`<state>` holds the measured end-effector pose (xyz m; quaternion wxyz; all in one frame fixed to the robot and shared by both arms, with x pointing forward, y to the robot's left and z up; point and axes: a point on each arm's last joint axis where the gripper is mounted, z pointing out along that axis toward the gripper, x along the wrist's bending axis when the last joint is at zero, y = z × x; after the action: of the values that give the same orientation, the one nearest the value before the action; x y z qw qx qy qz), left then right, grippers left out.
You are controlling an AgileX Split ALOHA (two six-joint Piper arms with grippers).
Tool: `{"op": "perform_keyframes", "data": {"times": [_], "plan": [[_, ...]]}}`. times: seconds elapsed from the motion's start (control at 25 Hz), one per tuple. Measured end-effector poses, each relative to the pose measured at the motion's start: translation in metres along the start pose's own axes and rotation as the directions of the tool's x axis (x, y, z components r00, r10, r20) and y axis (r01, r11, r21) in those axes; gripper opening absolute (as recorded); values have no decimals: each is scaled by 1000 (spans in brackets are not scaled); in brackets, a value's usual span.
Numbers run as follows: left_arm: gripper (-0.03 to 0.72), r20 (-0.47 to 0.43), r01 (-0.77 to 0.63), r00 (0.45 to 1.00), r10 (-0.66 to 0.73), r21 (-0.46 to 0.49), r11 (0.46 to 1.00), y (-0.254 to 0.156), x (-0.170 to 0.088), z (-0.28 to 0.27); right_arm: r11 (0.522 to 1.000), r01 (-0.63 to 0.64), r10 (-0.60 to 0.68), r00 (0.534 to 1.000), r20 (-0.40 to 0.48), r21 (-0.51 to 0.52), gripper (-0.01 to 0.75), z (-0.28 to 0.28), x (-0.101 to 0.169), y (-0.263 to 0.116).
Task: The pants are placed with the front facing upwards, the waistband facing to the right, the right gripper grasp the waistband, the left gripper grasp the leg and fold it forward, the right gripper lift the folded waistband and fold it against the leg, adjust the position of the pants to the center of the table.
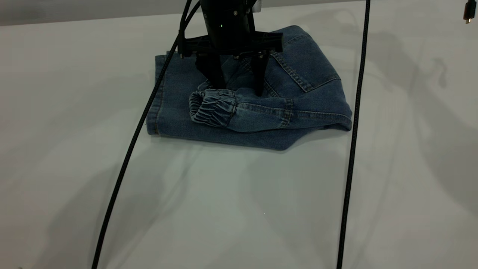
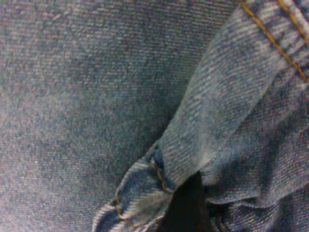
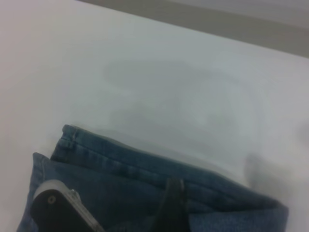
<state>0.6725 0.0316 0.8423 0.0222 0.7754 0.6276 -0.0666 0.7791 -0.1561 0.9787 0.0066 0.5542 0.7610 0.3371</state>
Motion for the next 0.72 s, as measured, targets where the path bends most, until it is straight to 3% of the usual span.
{"op": "perform_keyframes", "data": {"times": [0.2, 0.48, 0.72], "plan": [[541, 7, -72, 997, 72, -31, 997, 0, -3, -16, 1000, -1, 1, 1000, 0, 0, 591, 0, 0, 0], [541, 7, -215, 976, 219, -161, 963, 0, -11, -77, 1000, 5, -5, 1000, 5, -7, 591, -2, 0, 1], [541, -145, -382, 924, 354, -276, 882, -7, -7, -144, 995, 68, -65, 997, 34, -68, 591, -33, 13, 15]]}}
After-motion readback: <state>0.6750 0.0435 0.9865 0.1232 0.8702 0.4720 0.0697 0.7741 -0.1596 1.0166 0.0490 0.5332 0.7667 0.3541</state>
